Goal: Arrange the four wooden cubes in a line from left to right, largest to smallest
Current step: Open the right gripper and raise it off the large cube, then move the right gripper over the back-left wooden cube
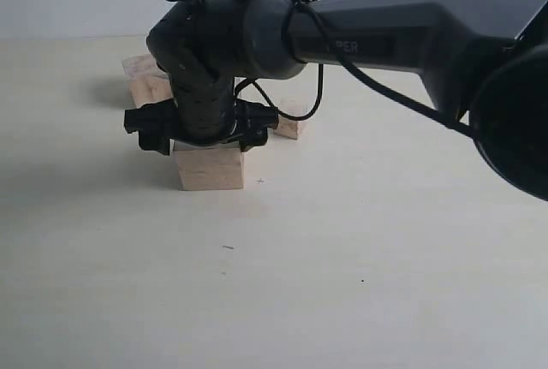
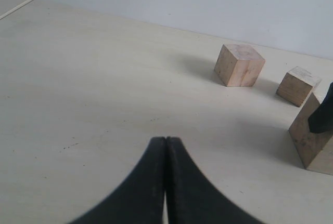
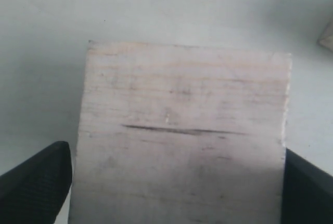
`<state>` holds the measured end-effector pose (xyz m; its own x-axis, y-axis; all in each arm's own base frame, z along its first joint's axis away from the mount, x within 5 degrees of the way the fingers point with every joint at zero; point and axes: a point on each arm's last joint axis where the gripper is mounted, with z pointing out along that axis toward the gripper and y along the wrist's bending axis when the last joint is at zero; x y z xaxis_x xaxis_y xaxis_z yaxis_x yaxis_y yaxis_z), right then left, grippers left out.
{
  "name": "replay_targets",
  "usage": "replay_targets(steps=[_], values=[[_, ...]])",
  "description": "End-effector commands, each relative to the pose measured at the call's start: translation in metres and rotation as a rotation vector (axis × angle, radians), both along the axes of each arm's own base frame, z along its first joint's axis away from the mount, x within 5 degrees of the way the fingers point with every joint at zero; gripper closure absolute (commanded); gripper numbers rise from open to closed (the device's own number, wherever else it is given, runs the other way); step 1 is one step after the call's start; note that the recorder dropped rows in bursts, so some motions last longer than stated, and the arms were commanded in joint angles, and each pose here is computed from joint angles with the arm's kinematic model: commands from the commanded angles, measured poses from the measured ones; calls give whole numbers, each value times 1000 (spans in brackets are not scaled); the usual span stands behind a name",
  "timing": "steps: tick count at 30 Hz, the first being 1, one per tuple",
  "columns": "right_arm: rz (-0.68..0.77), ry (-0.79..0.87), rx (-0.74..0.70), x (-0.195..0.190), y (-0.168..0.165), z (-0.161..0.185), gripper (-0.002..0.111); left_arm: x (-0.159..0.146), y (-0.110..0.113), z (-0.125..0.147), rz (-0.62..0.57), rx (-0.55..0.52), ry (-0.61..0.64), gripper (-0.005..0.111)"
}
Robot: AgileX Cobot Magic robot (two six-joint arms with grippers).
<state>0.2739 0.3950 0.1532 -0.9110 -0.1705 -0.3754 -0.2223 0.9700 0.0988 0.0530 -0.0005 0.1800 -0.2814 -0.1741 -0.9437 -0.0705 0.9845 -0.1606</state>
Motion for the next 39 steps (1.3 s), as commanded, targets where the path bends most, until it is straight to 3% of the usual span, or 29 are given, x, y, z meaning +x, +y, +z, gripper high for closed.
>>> replay_targets(steps=[1,11,17,24,33,39], values=[[0,-14,24,0,0,13,16,0,0,0,-2,4,-17,107],[-1,-52,14,-3,-10,48,16,0,0,0,-2,4,-17,107],[23,-113,98,-6,-15,87,16,0,0,0,-2,4,-17,107],[170,-363,195,1,-12,128,16,0,0,0,-2,4,-17,107],[370,-562,285,15,8,121,16,0,0,0,-2,4,-17,107],[371,-609,263,47,15,99,16,0,0,0,-2,4,-17,107]])
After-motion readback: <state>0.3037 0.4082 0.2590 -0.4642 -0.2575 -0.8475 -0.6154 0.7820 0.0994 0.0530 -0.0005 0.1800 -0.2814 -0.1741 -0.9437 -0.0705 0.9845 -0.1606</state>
